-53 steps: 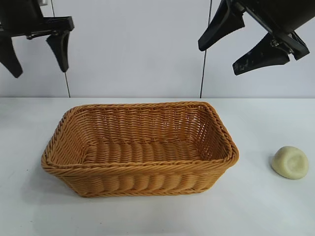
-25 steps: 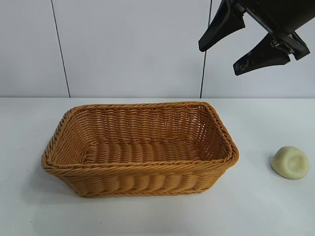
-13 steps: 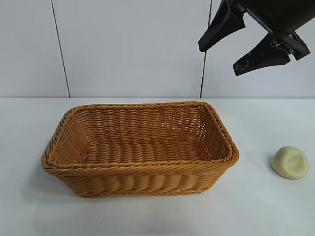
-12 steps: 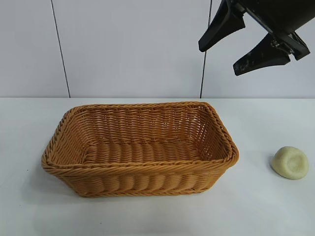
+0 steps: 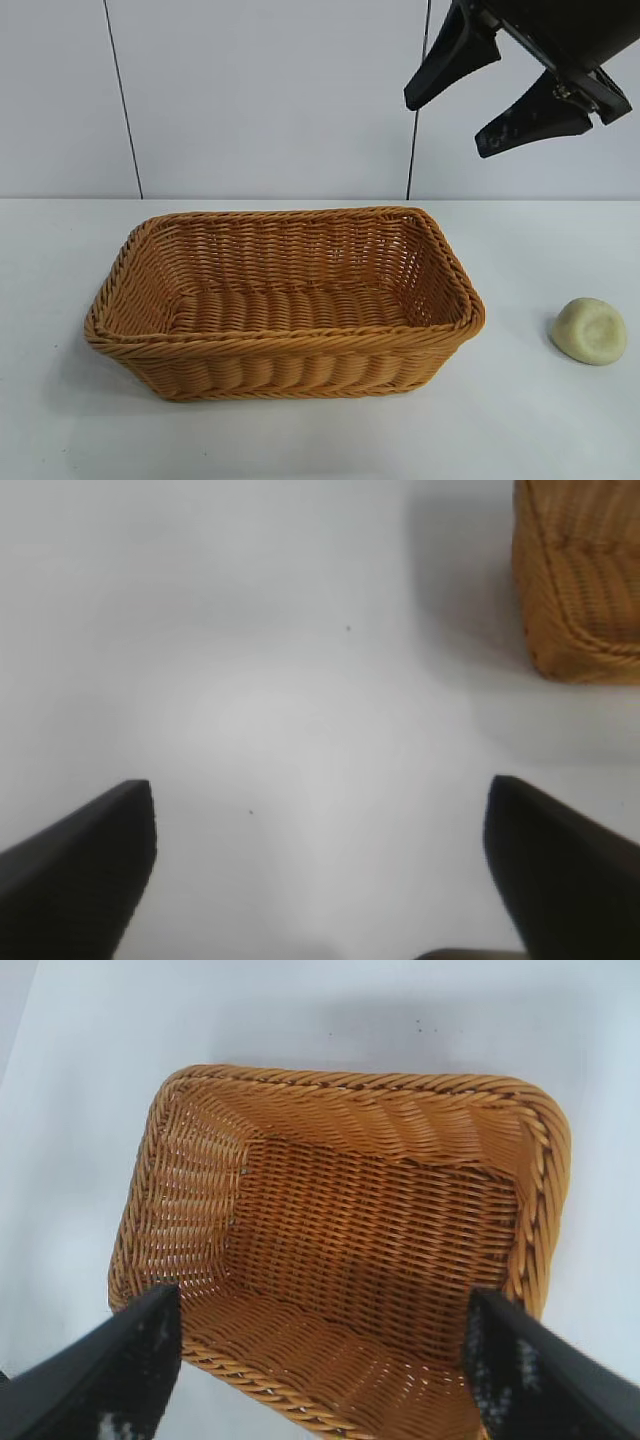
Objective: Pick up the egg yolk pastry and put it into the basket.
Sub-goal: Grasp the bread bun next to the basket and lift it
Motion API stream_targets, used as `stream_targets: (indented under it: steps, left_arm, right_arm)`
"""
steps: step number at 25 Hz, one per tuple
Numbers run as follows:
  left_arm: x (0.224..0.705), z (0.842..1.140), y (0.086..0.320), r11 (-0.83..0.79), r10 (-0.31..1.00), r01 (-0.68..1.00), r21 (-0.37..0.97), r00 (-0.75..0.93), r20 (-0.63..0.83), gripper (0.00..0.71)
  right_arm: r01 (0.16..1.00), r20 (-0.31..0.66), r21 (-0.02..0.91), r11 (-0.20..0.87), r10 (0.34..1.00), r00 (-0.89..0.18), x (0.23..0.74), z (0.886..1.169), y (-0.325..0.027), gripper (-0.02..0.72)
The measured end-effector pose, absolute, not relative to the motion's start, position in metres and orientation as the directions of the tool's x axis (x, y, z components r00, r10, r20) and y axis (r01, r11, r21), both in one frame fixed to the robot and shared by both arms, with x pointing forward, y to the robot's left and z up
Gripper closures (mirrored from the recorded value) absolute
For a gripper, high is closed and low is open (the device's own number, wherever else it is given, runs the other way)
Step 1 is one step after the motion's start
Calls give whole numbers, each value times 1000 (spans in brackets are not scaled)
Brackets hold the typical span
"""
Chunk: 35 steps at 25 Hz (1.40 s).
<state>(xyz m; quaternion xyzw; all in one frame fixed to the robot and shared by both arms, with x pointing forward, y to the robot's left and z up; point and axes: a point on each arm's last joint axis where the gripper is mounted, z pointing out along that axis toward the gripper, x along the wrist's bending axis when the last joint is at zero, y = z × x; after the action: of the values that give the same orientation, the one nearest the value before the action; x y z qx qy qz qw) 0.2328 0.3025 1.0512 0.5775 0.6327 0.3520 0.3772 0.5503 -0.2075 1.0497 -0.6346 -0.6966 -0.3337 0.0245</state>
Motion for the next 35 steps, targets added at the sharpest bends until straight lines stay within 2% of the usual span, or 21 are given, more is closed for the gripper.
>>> stream_targets:
  steps: [3, 5, 9, 13, 19, 28, 35]
  left_arm:
    - [233, 1051, 302, 85, 996, 465, 881, -48, -71, 67]
    - [233, 1051, 302, 85, 996, 465, 881, -48, -71, 67]
    - [233, 1051, 302, 85, 996, 465, 881, -48, -71, 67]
    - [233, 1051, 302, 85, 996, 465, 881, -48, -71, 67]
    - [233, 1051, 302, 85, 996, 465, 881, -48, -71, 67]
    - [233, 1051, 302, 85, 996, 465, 881, -48, -71, 67]
    - [233, 1051, 302, 85, 996, 465, 881, -48, -71, 67]
  right_arm:
    - [898, 355, 440, -10, 921, -164, 555, 1058, -217, 141]
    - [899, 248, 438, 14, 959, -136, 557, 1063, -226, 141]
    - [917, 110, 398, 4, 993, -52, 558, 1064, -247, 141]
    - [944, 77, 327, -45, 997, 21, 565, 1049, -269, 141]
    - [967, 60, 231, -105, 994, 94, 583, 1011, -292, 141]
    - [993, 35, 37, -109, 994, 108, 603, 928, -294, 141]
    - [993, 32, -17, -114, 993, 114, 608, 893, -294, 141]
